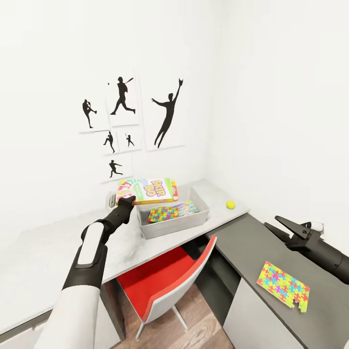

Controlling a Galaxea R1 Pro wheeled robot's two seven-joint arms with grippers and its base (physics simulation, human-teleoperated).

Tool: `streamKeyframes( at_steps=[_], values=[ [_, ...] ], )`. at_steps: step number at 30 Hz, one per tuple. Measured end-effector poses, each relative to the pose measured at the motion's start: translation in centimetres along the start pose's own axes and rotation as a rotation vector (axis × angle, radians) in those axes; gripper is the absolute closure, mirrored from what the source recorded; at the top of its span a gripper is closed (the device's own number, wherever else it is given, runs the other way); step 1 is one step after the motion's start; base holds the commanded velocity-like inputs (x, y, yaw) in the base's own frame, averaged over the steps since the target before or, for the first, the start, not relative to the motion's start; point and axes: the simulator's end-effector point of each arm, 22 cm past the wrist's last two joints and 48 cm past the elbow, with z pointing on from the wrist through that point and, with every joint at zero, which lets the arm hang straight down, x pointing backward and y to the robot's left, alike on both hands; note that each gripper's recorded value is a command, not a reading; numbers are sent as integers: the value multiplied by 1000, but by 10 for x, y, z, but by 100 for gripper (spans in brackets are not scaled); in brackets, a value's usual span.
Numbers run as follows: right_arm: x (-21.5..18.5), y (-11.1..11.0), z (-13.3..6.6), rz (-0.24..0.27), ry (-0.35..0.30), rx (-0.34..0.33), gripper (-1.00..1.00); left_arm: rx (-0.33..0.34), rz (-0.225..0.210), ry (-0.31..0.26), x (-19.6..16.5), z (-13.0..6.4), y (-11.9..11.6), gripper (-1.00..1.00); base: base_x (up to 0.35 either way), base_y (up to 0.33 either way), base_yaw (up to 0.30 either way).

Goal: Put all the toys in the child's room - the three board games (two on the bed and one on the table), the two jigsaw puzzles on the table, and the tennis ball on the table - inside the toy box on the table in the child's room.

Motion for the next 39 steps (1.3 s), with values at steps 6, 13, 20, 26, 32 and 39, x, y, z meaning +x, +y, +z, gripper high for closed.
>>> streamKeyframes(
  at_steps=[6, 13, 20, 26, 32, 39],
  values=[
    [0, 0, 0, -1, 0, 0, -100, -5, 2, 10, 3, 0, 1, 100, 17, -209, 0],
    [0, 0, 0, -1, -1, 0, -100, -5, 6, 14, 5, 1, 0, 100, 83, -292, 0],
    [0, 0, 0, -1, -1, 0, -100, -5, 3, 9, 3, 1, 0, 100, 72, -129, 0],
    [0, 1, 0, -1, -1, 0, -100, -4, 6, 15, 5, 0, 0, 100, 171, -16, 0],
    [0, 0, 0, -1, -1, 1, -100, -4, 10, 21, 7, 1, 0, 100, 198, -2, 0],
    [-1, 0, 0, -2, -2, 1, -100, -4, 8, 15, 4, 1, 0, 100, 34, 0, 0]
  ],
)
